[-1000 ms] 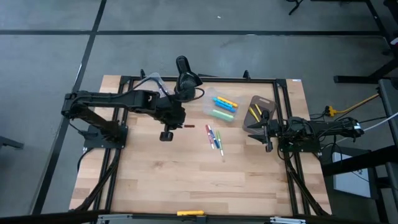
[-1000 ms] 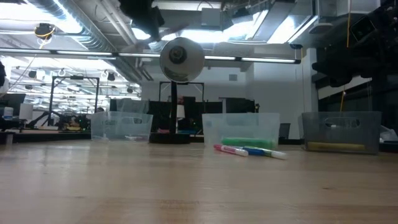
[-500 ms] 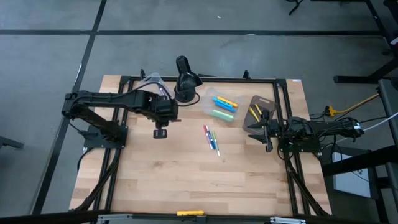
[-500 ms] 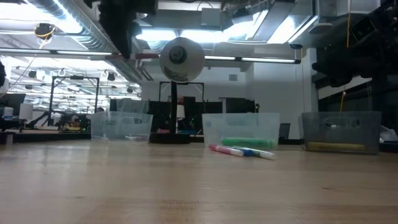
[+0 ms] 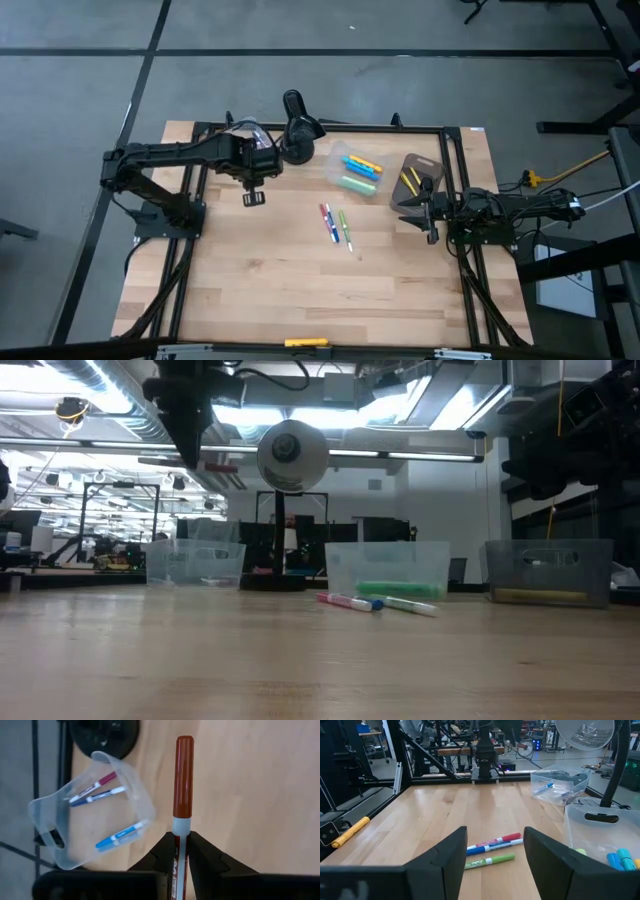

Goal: Pick & Place Markers
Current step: Put the brown marker in the left transparent bin

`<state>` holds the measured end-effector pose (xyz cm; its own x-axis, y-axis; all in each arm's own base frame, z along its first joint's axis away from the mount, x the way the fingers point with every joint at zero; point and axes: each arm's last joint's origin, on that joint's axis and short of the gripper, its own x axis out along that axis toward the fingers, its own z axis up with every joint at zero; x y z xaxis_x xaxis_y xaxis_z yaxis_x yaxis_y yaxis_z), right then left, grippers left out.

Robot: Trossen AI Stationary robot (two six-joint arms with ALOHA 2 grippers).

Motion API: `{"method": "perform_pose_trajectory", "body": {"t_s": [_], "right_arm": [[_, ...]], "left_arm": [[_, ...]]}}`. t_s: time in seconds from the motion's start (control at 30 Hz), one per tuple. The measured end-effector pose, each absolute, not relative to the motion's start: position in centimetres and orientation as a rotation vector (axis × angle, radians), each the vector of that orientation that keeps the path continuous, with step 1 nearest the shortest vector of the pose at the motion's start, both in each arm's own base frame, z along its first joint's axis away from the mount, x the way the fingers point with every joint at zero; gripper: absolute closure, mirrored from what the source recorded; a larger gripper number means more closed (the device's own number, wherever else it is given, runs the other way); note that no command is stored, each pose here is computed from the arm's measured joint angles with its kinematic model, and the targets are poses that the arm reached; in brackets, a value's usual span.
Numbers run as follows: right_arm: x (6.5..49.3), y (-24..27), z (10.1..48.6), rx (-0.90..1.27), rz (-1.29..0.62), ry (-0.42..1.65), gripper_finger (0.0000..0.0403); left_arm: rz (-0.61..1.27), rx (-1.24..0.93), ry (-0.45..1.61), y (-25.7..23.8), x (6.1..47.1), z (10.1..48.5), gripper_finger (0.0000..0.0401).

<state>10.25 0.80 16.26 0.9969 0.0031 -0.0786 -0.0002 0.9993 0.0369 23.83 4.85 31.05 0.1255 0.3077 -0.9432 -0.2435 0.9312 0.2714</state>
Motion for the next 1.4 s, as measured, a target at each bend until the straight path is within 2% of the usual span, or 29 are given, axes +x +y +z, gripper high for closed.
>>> {"method": "perform_pose_trajectory", "body": {"t_s": [0.6, 1.13, 1.4], "right_arm": [[10.2, 0.8, 16.3, 0.037, 0.001, 0.079, 0.0209], [10.2, 0.8, 16.3, 0.037, 0.002, 0.079, 0.0209], [10.2, 0.8, 16.3, 0.037, 0.002, 0.079, 0.0209]], "left_arm": [[0.53, 0.018, 1.379, 8.9, 23.0, 31.2, 0.0362], [0.777, -0.148, 1.339, 13.4, 21.0, 31.3, 0.0358], [0.851, -0.276, 1.251, 15.6, 20.2, 31.4, 0.0362]]}}
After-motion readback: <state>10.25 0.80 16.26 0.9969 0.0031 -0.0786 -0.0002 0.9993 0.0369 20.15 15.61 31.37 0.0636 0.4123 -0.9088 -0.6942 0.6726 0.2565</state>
